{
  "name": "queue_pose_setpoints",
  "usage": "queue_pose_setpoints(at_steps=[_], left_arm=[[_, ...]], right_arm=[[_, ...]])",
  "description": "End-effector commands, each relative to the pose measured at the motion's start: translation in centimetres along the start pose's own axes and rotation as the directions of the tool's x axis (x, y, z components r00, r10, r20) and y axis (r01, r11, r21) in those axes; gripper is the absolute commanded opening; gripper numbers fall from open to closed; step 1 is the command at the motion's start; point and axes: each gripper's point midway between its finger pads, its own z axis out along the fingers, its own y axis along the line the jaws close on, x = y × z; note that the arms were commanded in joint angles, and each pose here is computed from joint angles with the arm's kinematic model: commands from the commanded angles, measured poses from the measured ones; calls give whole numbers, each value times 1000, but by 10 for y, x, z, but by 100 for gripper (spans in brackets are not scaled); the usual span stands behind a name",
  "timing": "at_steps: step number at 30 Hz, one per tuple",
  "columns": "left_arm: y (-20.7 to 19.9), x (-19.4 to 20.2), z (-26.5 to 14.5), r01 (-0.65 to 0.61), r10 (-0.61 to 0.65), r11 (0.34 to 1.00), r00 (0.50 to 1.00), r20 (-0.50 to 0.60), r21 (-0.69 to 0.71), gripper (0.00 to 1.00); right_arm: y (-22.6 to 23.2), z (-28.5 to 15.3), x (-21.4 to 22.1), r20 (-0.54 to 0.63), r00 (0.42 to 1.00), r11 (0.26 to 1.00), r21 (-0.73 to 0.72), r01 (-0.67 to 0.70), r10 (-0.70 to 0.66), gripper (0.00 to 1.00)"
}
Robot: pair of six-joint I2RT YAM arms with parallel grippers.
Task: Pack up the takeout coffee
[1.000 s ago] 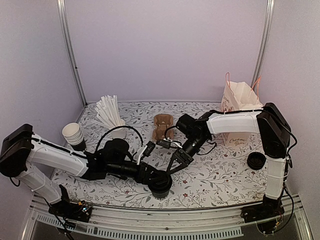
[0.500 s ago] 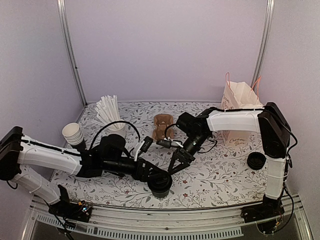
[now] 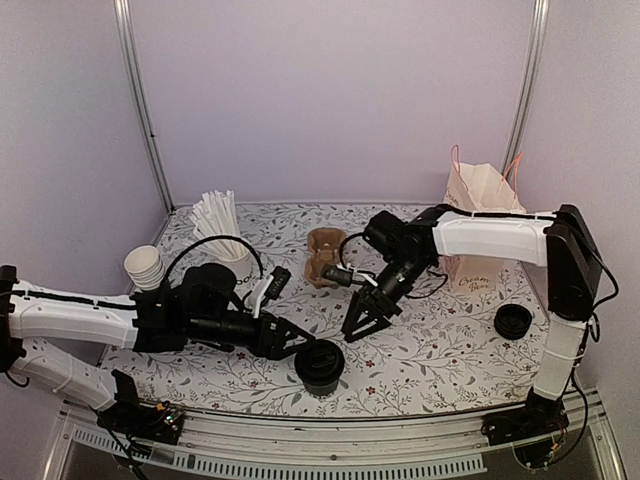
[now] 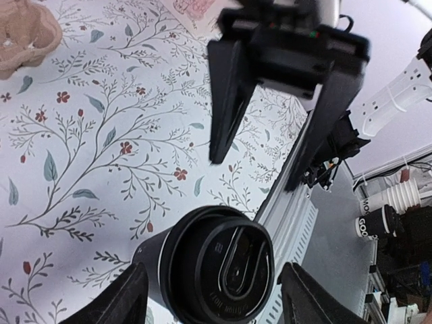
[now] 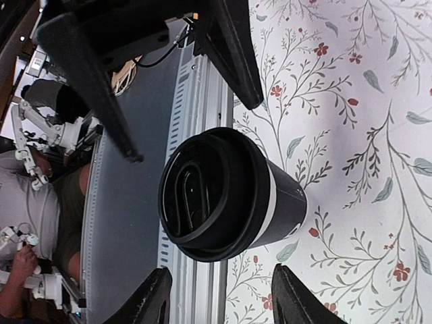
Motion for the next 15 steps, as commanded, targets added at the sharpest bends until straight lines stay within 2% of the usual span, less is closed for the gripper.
queue_pose_setpoints(at_steps=[1, 3, 4, 7, 15], left_arm=[[8, 26, -8, 64, -66, 997, 997, -51, -41, 68], [2, 30, -7, 77, -78, 997, 995, -54, -22, 69], [-2, 34, -5, 96, -98, 995, 993, -66, -27, 69], [1, 41, 2, 131, -134, 990, 987, -90, -47, 69], [7, 45, 15, 119, -125, 991, 986, -109, -63, 67]], right_arm=[[16, -26, -15, 47, 983, 976, 137, 171, -179, 55], [25, -27, -15, 20, 958, 943, 187, 276, -285, 62], [32, -20, -13, -71, 899, 857, 276, 434, -432, 68], [37, -13, -16, -142, 829, 769, 318, 555, -540, 75], [27, 17, -17, -168, 810, 768, 258, 586, -562, 76]])
